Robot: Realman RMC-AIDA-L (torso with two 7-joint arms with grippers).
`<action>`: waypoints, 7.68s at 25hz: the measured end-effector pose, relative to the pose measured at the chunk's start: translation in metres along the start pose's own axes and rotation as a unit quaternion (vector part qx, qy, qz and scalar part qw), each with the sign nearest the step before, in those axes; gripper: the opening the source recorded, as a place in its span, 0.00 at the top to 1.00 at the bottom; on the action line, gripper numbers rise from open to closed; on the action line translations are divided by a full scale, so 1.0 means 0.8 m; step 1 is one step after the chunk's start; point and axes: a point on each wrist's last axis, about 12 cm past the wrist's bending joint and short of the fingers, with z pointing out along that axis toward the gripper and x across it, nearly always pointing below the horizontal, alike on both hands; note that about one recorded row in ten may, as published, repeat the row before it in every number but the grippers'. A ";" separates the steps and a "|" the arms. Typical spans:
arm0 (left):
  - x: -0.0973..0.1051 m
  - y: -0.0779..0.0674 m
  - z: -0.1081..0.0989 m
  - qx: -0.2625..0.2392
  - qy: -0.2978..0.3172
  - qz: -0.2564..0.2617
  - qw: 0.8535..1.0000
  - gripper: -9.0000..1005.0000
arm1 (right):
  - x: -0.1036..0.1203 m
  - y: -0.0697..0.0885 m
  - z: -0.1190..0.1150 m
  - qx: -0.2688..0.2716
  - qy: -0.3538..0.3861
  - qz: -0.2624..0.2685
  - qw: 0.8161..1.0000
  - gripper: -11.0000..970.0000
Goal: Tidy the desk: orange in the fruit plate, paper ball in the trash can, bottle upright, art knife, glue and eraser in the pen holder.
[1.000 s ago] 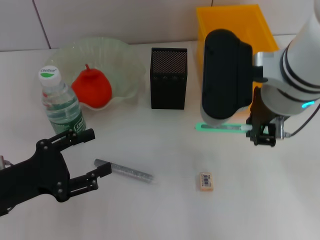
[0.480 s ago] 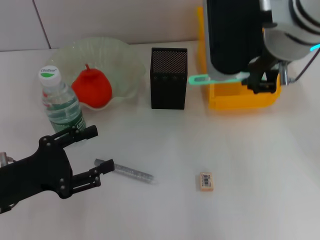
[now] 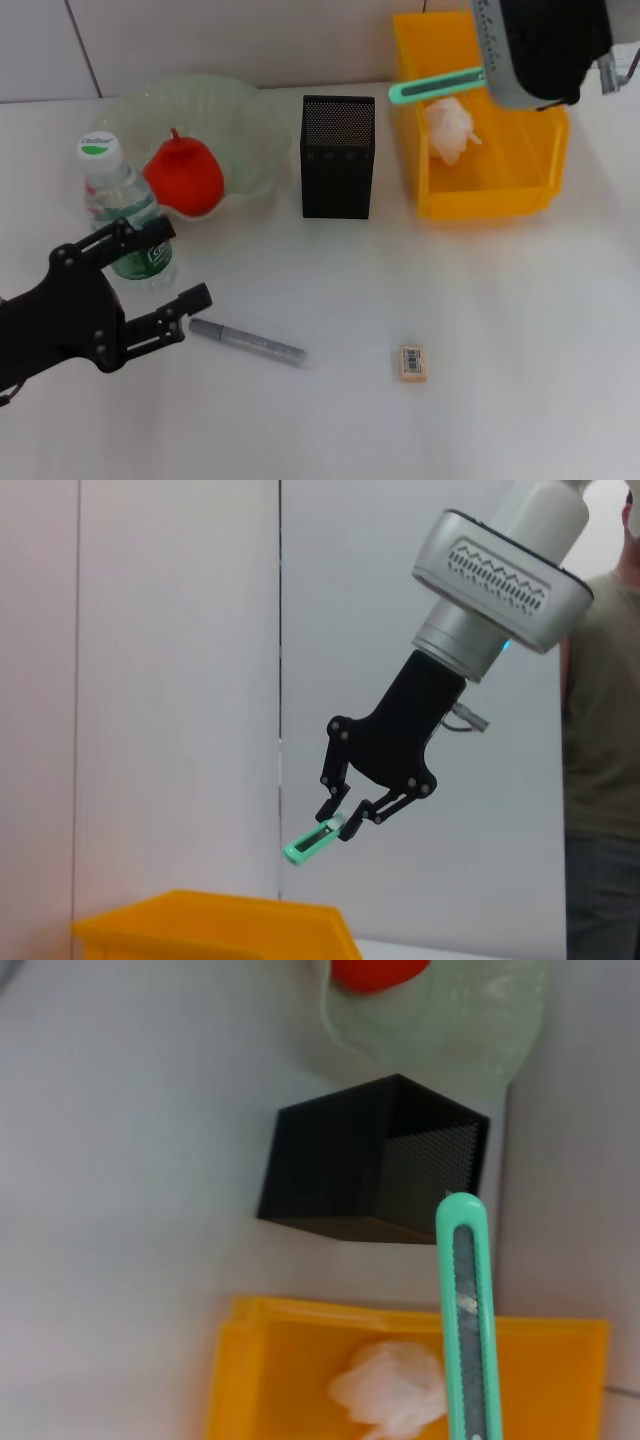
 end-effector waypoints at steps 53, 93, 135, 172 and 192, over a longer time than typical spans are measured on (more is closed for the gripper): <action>0.014 -0.028 -0.002 0.023 -0.015 -0.029 0.999 0.21 | -0.031 -0.009 0.119 0.176 0.007 -0.453 0.874 0.79; 0.011 -0.023 0.003 0.022 -0.019 -0.026 0.999 0.21 | -0.044 -0.022 0.109 0.190 -0.017 -0.370 0.909 0.58; 0.016 -0.033 -0.010 0.094 0.052 -0.018 0.994 0.21 | -0.039 0.060 0.075 -0.259 -0.038 0.218 0.940 0.19; 0.021 -0.035 -0.019 0.089 0.069 -0.018 0.993 0.21 | -0.097 0.123 0.133 -0.293 0.017 0.172 0.940 0.27; 0.021 -0.039 -0.023 0.090 0.070 -0.019 0.993 0.21 | -0.099 0.129 0.139 -0.295 0.026 0.180 0.938 0.31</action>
